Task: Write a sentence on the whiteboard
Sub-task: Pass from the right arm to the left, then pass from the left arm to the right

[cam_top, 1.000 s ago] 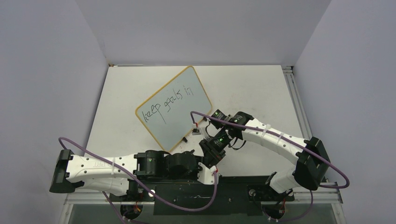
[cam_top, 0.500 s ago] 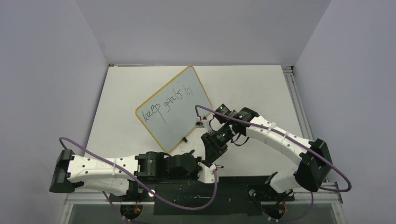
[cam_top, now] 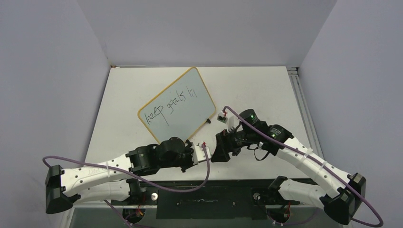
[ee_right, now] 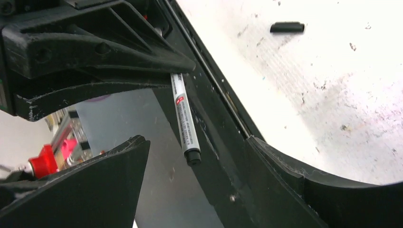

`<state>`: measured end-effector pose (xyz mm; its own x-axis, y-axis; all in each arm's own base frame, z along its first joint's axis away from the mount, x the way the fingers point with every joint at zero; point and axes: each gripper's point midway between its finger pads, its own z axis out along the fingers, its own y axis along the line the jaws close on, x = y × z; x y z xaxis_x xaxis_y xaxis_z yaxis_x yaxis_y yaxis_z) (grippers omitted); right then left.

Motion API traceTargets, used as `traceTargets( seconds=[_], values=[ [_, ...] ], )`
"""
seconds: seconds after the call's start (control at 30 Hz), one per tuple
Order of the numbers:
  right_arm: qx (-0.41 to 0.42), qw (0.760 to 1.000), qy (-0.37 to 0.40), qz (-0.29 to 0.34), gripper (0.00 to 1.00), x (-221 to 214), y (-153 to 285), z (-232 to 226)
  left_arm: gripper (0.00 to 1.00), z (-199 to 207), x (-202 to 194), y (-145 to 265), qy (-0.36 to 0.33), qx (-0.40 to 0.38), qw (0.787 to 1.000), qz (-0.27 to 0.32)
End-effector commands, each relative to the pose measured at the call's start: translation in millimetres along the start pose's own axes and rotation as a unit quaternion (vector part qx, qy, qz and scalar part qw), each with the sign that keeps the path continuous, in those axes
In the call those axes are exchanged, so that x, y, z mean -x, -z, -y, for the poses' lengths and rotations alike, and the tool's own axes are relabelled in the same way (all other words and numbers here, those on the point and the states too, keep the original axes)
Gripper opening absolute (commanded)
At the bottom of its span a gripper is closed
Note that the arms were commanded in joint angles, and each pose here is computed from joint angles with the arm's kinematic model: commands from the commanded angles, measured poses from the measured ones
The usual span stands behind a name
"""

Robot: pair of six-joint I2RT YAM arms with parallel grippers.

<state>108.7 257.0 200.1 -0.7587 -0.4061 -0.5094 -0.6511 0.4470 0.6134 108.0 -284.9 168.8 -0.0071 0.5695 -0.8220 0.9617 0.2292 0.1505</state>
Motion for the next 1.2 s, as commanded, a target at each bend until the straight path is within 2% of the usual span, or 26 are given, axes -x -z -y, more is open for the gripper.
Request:
traceTargets(
  seconds=[0.0,0.1,0.37,0.47,0.7,1.07,1.17],
  values=[
    [0.031,0.99,0.001,0.137,0.75,44,4,-17,0.0,8,22,0,0.022,-0.037,0.998,0.049],
    [0.055,0.987,-0.014,0.153,0.71,46,-1,-20,0.0,10,22,0,0.023,-0.043,0.998,0.051],
    [0.058,0.994,-0.01,0.093,0.59,28,-27,-28,0.0,12,21,-2,0.034,-0.06,0.997,0.043],
    [0.055,0.995,-0.012,0.084,0.48,24,-32,-26,0.0,11,21,-1,0.034,-0.059,0.997,0.046],
    [0.055,0.995,-0.017,0.08,0.36,20,-35,-24,0.0,11,21,-1,0.036,-0.06,0.996,0.047],
    [0.052,0.996,-0.021,0.068,0.34,10,-39,-20,0.0,6,21,-2,0.04,-0.051,0.997,0.045],
    [0.052,0.996,-0.022,0.068,0.32,9,-40,-20,0.0,6,21,-1,0.04,-0.05,0.997,0.046]
  ],
)
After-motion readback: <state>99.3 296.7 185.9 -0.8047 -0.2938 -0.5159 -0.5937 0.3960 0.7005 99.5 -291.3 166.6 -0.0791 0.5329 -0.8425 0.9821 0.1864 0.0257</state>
